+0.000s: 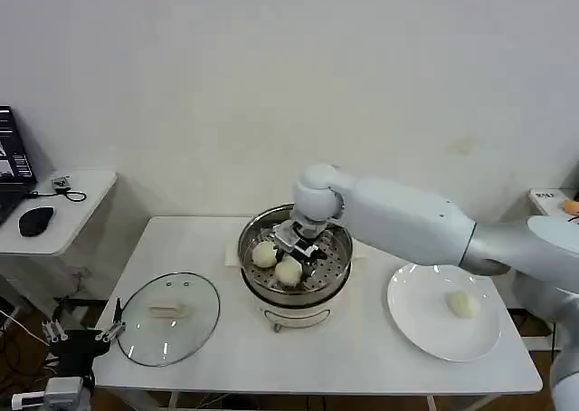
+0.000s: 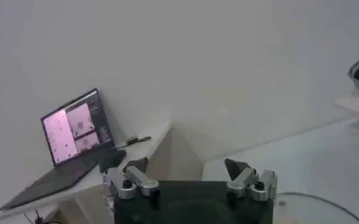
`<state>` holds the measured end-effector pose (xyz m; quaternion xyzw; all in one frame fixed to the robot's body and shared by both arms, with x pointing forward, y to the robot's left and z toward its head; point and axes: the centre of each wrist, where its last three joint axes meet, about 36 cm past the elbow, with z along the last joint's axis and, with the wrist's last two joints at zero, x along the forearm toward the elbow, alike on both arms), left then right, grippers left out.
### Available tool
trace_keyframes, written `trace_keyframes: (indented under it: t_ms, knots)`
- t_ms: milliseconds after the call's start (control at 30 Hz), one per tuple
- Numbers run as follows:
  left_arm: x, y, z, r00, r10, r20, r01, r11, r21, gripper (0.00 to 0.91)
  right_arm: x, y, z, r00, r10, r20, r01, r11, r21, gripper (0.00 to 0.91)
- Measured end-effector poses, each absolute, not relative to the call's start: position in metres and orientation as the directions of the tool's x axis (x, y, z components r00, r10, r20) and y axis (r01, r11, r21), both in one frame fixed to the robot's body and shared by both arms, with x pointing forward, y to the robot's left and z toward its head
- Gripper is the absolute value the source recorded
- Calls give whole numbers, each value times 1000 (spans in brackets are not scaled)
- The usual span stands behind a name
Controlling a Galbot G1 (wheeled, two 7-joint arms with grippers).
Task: Take steamed baozi put them in steamer then cover it.
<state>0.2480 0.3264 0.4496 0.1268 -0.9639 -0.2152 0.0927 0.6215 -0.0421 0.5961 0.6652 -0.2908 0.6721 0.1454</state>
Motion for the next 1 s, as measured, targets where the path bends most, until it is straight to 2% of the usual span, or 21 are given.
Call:
trace_keyframes:
  t_ms: [200, 267, 700, 1000]
  knots:
    - [249, 326, 450, -951, -283, 122, -204, 876, 436, 907, 620, -44, 590, -60, -174, 983, -574, -799, -176, 736]
    - [249, 326, 450, -952, -282, 122, -204, 877, 436, 907, 619, -44, 589, -55, -175, 983, -573, -801, -175, 907]
    - [251, 326, 449, -952, -280, 122, -202, 878, 435, 907, 627, -56, 603, -80, -217, 973, -588, -778, -222, 907]
    - [258, 328, 448, -956, -268, 123, -190, 880, 436, 907, 651, -92, 649, -188, -320, 928, -689, -631, -357, 907]
